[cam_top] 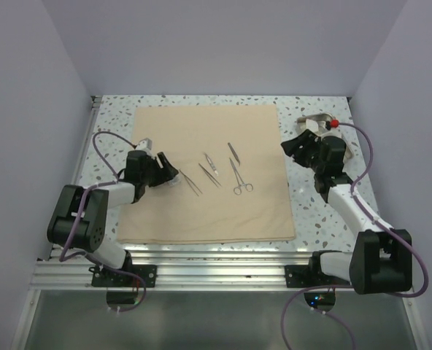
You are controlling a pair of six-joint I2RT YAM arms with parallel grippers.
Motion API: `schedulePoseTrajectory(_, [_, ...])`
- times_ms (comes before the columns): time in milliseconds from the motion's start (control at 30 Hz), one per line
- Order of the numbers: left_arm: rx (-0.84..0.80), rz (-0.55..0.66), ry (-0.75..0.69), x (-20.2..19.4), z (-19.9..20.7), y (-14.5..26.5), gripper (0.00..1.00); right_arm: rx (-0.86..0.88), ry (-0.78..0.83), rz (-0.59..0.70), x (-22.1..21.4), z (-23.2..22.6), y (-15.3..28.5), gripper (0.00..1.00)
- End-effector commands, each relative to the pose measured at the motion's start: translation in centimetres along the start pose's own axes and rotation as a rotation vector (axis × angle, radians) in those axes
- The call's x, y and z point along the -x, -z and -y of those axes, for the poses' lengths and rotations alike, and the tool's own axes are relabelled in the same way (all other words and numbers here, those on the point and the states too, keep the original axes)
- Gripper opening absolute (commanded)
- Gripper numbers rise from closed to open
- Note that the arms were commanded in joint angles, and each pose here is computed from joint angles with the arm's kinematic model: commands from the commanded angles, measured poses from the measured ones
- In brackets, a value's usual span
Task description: Prepare the surgical pack
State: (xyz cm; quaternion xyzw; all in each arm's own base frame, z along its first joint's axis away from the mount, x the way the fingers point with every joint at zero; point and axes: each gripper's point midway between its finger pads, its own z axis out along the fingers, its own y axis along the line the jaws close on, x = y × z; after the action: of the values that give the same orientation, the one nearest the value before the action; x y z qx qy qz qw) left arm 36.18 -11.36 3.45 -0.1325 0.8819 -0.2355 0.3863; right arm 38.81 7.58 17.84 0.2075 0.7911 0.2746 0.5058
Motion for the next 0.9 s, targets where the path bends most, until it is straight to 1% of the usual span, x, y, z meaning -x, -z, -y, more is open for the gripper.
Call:
schedulePoseTrajectory(0, [-0.021, -0.064, 0.049, -0.8, 0.4, -0.6, 0.68, 0.067, 0.036, 0.031, 0.8, -1.6, 0.7, 0.59])
schedulePoseTrajectory(100, [-0.01, -0.081, 0.062, -1.2, -0.1, -1.0, 0.64, 0.075, 0.04, 0.037, 0.9, -1.8, 0.9, 0.59])
schedulePoseTrajectory(200, [0.002, -0.089, 0.075, -1.4, -0.6, -1.2, 0.55, 0.083, 0.037, 0.029, 0.5, -1.8, 0.8, 0.59])
schedulePoseTrajectory(233, [0.003, -0.091, 0.08, -1.5, -0.7, -1.2, 0.49, 0.082, 0.038, 0.028, 0.5, -1.7, 0.8, 0.59])
schedulePoseTrajectory(300, [0.005, -0.091, 0.088, -1.4, -0.8, -1.4, 0.41, 0.086, 0.038, 0.028, 0.4, -1.8, 0.8, 0.59])
schedulePoseTrajectory(333, [0.005, -0.094, 0.091, -1.5, -0.9, -1.4, 0.35, 0.089, 0.039, 0.027, 0.4, -1.9, 0.7, 0.59])
schedulePoseTrajectory(400, [0.001, -0.099, 0.091, -1.5, -0.8, -1.7, 0.29, 0.094, 0.041, 0.022, 0.2, -2.1, 0.7, 0.59])
schedulePoseTrajectory(433, [-0.003, -0.11, 0.093, -1.7, -0.8, -1.8, 0.21, 0.097, 0.044, 0.018, 0.0, -2.2, 0.7, 0.58])
schedulePoseTrajectory(467, [-0.004, -0.109, 0.088, -1.3, -0.6, -2.0, 0.18, 0.099, 0.043, 0.018, 0.0, -2.3, 0.7, 0.58])
schedulePoseTrajectory(500, [0.009, -0.128, 0.086, -1.7, -1.0, -2.2, 0.11, 0.101, 0.046, 0.014, -0.2, -2.3, 0.6, 0.58])
schedulePoseTrajectory(567, [0.006, -0.13, 0.083, -1.5, -0.9, -2.4, 0.04, 0.113, 0.052, -0.007, -0.7, -2.8, 0.3, 0.59])
schedulePoseTrajectory(633, [-0.006, -0.121, 0.08, -1.4, -0.7, -2.4, 0.0, 0.141, 0.069, -0.036, -1.5, -4.1, 0.1, 0.58])
schedulePoseTrajectory(700, [-0.029, -0.111, 0.075, -1.3, -0.4, -2.4, 0.0, 0.174, 0.096, -0.08, -2.7, -5.1, -0.3, 0.58])
schedulePoseTrajectory(733, [-0.055, -0.113, 0.073, -1.3, 0.0, -2.3, 0.0, 0.214, 0.118, -0.103, -3.3, -6.7, -0.4, 0.59])
schedulePoseTrajectory(767, [-0.082, -0.101, 0.066, -1.2, 0.4, -2.2, 0.0, 0.24, 0.128, -0.162, -4.8, -7.1, -1.0, 0.62])
schedulePoseTrajectory(800, [-0.102, -0.096, 0.063, -1.2, 0.7, -2.1, 0.0, 0.264, 0.133, -0.196, -5.6, -7.8, -1.3, 0.63])
schedulePoseTrajectory(833, [-0.14, -0.101, 0.062, -1.4, 1.4, -1.9, 0.0, 0.312, 0.145, -0.231, -6.3, -9.7, -1.4, 0.63])
schedulePoseTrajectory(867, [-0.175, -0.082, 0.059, -1.2, 1.9, -1.8, 0.0, 0.357, 0.142, -0.294, -7.6, -10.6, -1.5, 0.63])
